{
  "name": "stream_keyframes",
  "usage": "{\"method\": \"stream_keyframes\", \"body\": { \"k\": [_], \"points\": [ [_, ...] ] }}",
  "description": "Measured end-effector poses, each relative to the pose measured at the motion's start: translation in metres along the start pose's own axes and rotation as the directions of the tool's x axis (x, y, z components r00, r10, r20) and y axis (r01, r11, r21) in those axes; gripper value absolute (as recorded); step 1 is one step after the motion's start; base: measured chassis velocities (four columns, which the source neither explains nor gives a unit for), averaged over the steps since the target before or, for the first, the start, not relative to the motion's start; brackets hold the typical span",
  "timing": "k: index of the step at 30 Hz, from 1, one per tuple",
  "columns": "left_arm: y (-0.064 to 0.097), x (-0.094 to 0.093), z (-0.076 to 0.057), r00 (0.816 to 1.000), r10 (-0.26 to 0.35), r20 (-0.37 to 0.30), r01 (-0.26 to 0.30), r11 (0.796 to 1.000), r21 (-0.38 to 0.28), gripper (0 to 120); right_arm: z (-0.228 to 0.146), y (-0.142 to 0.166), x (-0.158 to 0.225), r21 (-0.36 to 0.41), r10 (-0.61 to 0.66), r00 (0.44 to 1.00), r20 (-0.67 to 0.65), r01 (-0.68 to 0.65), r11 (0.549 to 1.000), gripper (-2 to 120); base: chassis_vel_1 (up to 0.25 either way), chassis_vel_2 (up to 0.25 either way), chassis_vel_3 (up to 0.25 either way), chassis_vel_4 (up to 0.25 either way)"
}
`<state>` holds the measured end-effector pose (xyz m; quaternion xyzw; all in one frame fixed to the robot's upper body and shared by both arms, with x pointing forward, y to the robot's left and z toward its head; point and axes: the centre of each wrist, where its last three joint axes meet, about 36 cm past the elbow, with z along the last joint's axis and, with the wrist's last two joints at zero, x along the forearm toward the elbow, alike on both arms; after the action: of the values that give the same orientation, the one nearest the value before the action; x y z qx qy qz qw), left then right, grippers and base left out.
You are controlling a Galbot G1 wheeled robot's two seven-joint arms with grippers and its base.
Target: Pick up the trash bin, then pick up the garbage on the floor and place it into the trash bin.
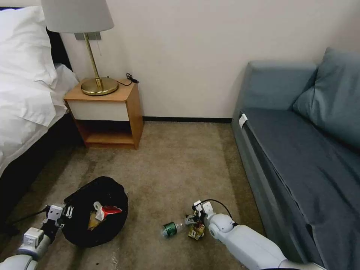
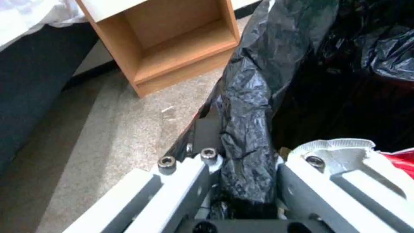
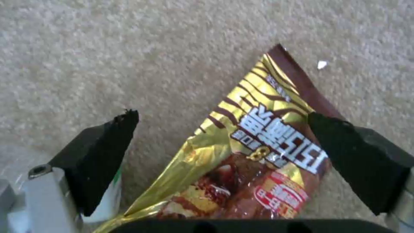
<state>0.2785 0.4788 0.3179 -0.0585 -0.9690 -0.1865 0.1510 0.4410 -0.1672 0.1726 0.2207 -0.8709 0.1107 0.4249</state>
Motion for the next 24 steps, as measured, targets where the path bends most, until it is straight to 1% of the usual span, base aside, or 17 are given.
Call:
{"method": "stream_keyframes", "body": {
  "k": [6,8,9,10,11,12,13,14,16,18,20,21,24],
  "points": [
    [-0.004,-0.002,0.001,1.0,0.008,0.0,-0.008,1.0,-0.002,2,0.008,-0.003,-0.004,0.006,-0.005,1.0,0.014,0.005,1.0,99,0.0,0.0,0.0,0.0],
    [-0.005,-0.002,0.001,1.0,0.012,-0.001,-0.012,1.0,-0.003,2,0.014,-0.004,-0.007,0.007,-0.017,1.0,0.025,0.017,1.0,90,0.0,0.0,0.0,0.0],
    [-0.005,-0.002,0.001,1.0,0.012,-0.001,-0.012,1.0,-0.003,2,0.014,-0.004,-0.007,0.007,-0.017,1.0,0.025,0.017,1.0,90,0.0,0.0,0.0,0.0],
    [-0.004,-0.002,0.001,1.0,0.013,-0.001,-0.013,1.0,-0.004,2,0.016,-0.004,-0.008,0.004,-0.025,0.999,0.03,0.025,1.0,84,0.0,0.0,0.0,0.0],
    [-0.004,-0.002,0.001,1.0,0.013,-0.001,-0.013,1.0,-0.004,2,0.016,-0.004,-0.008,0.004,-0.025,0.999,0.03,0.025,1.0,84,0.0,0.0,0.0,0.0],
    [-0.004,-0.002,0.001,1.0,0.014,-0.001,-0.014,1.0,-0.004,2,0.017,-0.005,-0.008,0.003,-0.028,0.999,0.032,0.028,1.0,81,0.0,0.0,0.0,0.0],
    [-0.004,-0.003,0.001,1.0,0.015,-0.001,-0.015,1.0,-0.005,2,0.018,-0.005,-0.008,0.001,-0.036,0.999,0.037,0.036,0.999,74,0.0,0.0,0.0,0.0],
    [-0.004,-0.003,0.001,1.0,0.015,-0.001,-0.015,1.0,-0.005,2,0.018,-0.005,-0.008,0.001,-0.036,0.999,0.037,0.036,0.999,74,0.0,0.0,0.0,0.0],
    [-0.005,-0.003,0.001,1.0,0.018,0.0,-0.018,1.0,-0.004,2,0.02,-0.006,-0.008,-0.003,-0.041,0.998,0.047,0.041,0.999,62,0.0,0.0,0.0,0.0],
    [-0.005,-0.003,0.001,1.0,0.018,-0.001,-0.018,1.0,-0.004,2,0.02,-0.006,-0.008,-0.003,-0.041,0.998,0.048,0.041,0.999,60,0.0,0.0,0.0,0.0],
    [-0.006,-0.004,0.003,1.0,0.02,-0.001,-0.02,1.0,-0.005,2,0.021,-0.006,-0.008,-0.004,-0.04,0.998,0.052,0.04,0.999,46,0.0,0.0,0.0,0.0],
    [-0.006,-0.004,0.003,1.0,0.02,-0.001,-0.02,1.0,-0.005,2,0.021,-0.006,-0.008,-0.004,-0.04,0.998,0.052,0.04,0.999,46,0.0,0.0,0.0,0.0],
    [-0.007,-0.005,0.003,1.0,0.022,0.0,-0.022,1.0,-0.005,2,0.022,-0.007,-0.008,-0.005,-0.039,0.998,0.054,0.039,0.999,35,0.0,0.0,0.0,0.0]
  ]
}}
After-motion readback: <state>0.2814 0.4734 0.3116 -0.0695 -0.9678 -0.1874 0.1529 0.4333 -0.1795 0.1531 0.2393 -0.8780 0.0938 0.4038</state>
